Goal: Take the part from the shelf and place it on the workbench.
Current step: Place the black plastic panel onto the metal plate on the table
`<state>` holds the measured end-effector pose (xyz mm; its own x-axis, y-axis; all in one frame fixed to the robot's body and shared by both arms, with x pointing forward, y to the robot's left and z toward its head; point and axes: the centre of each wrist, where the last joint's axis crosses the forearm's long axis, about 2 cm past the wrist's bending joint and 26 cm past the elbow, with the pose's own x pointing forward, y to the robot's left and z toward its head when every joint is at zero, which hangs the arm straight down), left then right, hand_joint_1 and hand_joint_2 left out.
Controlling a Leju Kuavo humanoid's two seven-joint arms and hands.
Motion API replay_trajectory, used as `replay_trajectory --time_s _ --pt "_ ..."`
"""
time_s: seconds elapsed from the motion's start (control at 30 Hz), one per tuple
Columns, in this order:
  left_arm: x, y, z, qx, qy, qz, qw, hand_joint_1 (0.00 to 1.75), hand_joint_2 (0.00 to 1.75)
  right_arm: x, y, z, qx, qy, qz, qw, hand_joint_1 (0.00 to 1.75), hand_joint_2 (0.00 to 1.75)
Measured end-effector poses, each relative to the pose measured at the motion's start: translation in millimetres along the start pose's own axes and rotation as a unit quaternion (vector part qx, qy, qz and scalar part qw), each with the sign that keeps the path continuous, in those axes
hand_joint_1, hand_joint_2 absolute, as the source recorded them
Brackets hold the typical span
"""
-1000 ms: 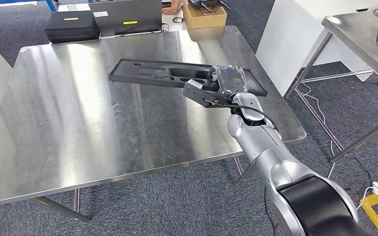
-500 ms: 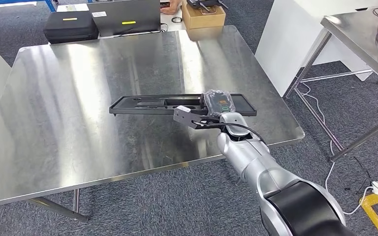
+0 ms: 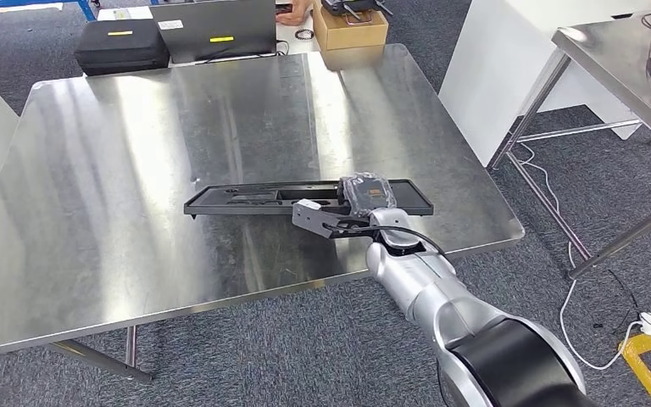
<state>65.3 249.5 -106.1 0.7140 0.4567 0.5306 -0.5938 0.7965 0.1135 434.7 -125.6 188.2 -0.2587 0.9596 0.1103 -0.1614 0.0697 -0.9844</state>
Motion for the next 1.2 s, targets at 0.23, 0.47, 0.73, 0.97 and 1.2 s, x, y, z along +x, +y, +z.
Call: replay_trajectory --time_s 0.23,0.47,0.73,0.97,1.2 --pt "0.2 -0.4 -0.1 -0.002 0.027 0.006 1.000 0.00 0.00 7.4 5.4 2.0 0.007 -0.008 0.002 1.000 0.00 0.00" --pt "-0.2 -0.9 0.0 -0.026 0.047 0.036 0.998 0.00 0.00 8.2 7.6 2.8 0.009 -0.009 0.002 1.000 0.00 0.00" --pt "-0.6 -2.0 0.2 -0.060 0.063 0.057 0.995 0.00 0.00 4.9 12.2 4.3 0.013 -0.009 -0.002 1.000 0.00 0.00" --pt "-0.2 -1.8 -0.1 -0.075 0.062 0.045 0.994 0.00 0.00 -5.5 14.7 4.8 0.019 -0.003 -0.022 1.000 0.00 0.00" --pt "0.2 -1.1 -0.6 -0.077 0.061 0.043 0.994 0.00 0.00 -14.5 18.9 6.2 0.026 0.004 -0.043 0.999 0.00 0.00"
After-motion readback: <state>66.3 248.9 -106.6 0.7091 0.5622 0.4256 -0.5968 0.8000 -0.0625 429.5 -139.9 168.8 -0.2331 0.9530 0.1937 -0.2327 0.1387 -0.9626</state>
